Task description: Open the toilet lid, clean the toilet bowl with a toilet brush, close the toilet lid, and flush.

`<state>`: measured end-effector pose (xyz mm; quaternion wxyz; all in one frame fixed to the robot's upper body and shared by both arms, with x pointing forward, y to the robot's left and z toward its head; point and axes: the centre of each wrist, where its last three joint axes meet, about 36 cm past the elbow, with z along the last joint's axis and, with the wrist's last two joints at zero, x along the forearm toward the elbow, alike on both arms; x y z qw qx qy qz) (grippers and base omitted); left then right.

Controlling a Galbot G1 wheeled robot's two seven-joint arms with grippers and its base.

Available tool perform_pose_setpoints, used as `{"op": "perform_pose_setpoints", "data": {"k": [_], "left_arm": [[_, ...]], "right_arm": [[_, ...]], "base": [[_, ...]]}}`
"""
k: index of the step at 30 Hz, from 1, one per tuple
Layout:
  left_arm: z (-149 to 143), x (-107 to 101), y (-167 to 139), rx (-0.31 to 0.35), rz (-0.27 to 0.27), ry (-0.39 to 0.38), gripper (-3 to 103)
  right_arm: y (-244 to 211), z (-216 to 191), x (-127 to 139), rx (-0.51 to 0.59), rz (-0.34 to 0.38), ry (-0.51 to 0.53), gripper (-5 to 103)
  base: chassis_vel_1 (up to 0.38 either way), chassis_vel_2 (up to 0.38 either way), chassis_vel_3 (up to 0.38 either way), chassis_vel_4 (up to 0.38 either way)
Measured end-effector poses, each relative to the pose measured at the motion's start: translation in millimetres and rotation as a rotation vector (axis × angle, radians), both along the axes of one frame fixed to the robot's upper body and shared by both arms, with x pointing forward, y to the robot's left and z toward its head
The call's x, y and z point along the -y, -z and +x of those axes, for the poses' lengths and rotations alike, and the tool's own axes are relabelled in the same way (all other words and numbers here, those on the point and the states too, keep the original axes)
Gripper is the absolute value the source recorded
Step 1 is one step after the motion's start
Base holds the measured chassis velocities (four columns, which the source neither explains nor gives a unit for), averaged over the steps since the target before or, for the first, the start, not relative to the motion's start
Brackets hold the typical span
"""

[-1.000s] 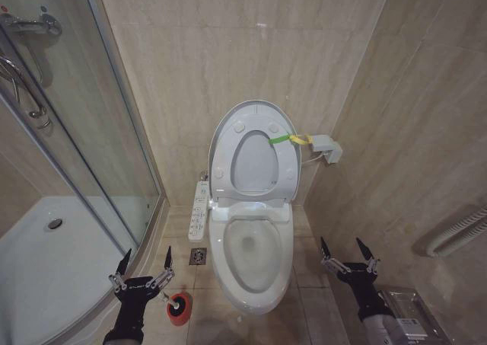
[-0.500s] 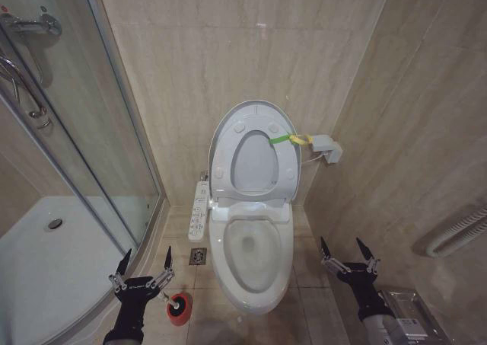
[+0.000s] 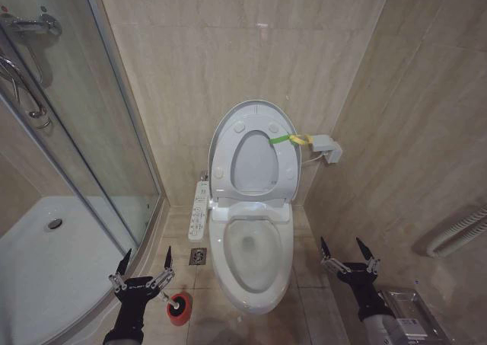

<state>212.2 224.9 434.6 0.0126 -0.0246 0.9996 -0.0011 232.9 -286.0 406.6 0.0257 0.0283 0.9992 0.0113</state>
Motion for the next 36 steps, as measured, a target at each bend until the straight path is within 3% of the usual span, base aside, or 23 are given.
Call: {"op": "perform_pose_setpoints", "data": {"k": [36], "left_arm": [[0.0,0.0,0.0,0.000,0.000,0.000,98]], "right_arm": [[0.0,0.0,0.0,0.000,0.000,0.000,100]], "base": [[0.000,0.000,0.000,0.000]]}}
